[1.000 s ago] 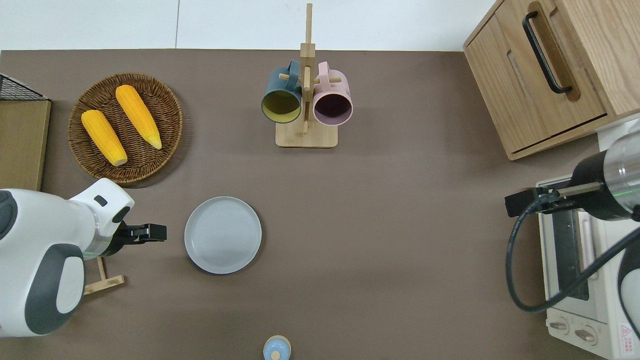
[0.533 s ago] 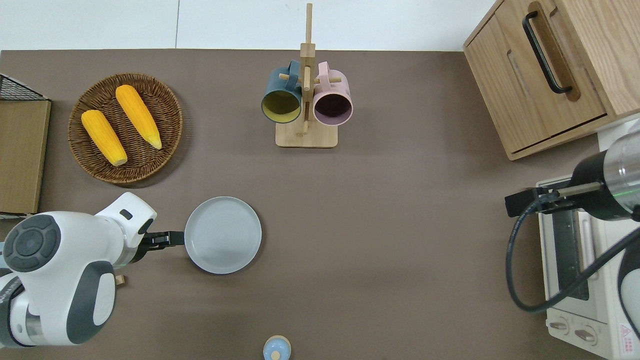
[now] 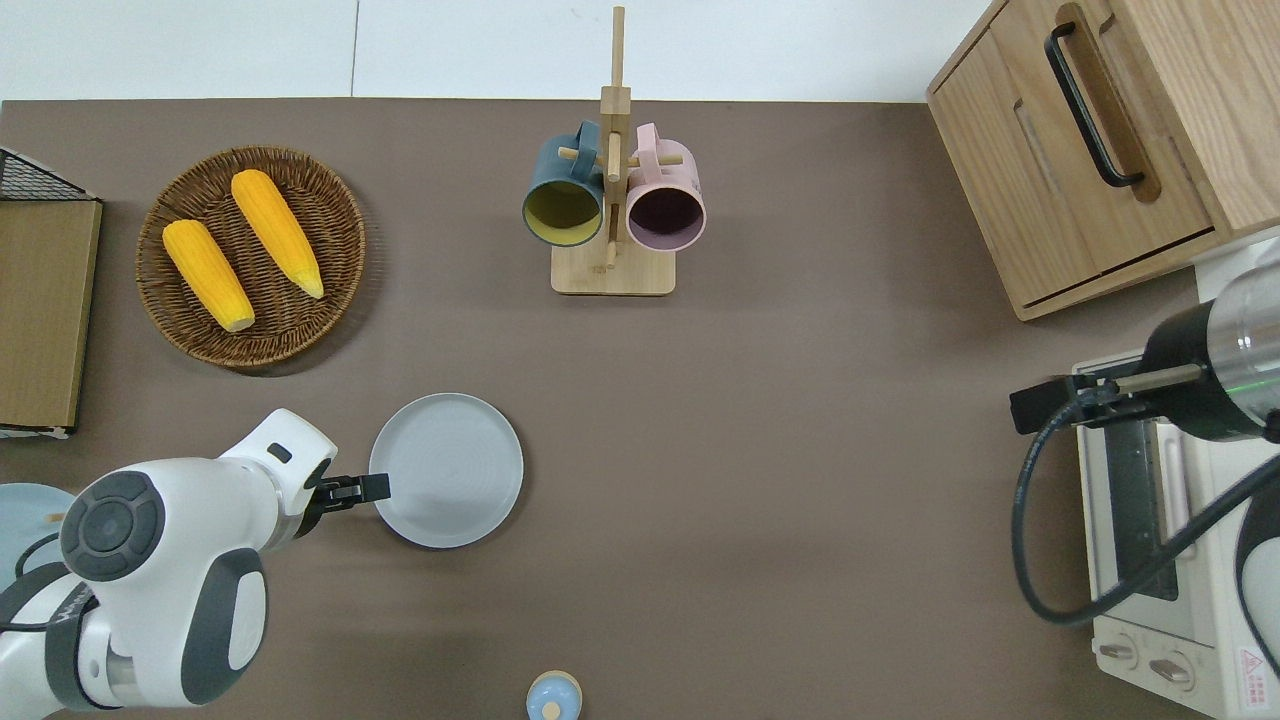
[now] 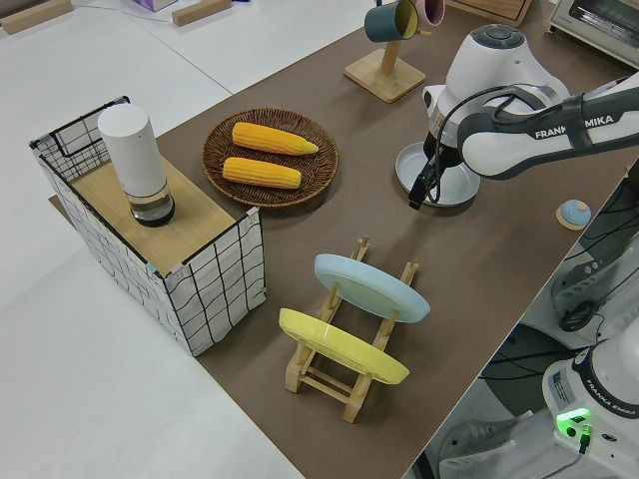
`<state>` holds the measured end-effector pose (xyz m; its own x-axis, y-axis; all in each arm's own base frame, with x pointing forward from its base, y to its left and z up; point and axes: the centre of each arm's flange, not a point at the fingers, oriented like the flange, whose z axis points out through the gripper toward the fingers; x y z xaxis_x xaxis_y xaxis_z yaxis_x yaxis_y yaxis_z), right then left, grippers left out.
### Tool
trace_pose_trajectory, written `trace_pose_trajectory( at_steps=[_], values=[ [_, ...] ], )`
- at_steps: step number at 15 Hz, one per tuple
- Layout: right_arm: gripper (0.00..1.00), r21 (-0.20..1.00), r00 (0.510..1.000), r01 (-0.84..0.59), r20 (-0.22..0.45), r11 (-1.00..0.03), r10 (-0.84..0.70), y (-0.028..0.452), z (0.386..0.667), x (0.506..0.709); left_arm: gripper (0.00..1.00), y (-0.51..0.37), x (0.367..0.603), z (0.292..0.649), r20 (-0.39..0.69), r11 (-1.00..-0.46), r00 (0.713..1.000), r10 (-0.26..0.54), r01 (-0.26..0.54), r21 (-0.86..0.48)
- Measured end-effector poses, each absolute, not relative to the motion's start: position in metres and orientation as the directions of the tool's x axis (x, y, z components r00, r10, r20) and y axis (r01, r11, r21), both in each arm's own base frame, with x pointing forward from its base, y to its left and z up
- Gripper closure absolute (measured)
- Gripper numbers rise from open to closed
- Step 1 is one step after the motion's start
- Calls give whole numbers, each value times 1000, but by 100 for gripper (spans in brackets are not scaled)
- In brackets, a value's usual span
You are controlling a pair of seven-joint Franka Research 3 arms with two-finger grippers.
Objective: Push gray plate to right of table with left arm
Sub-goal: 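Push the gray plate with the left gripper toward the toaster oven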
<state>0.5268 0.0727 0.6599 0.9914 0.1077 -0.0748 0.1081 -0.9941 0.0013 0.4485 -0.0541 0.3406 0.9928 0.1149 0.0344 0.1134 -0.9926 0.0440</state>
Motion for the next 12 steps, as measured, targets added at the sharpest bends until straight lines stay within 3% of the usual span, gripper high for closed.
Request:
trace_pose_trajectory(
  at_steps=[7, 12],
  values=[
    [1, 1, 991, 108, -75, -994, 108, 73, 660, 527, 1, -74, 445, 311, 54, -989, 988, 144, 141, 53],
    [1, 1, 991, 108, -75, -994, 108, 73, 660, 527, 9, -74, 446, 305, 49, -988, 988, 148, 146, 53]
  ],
)
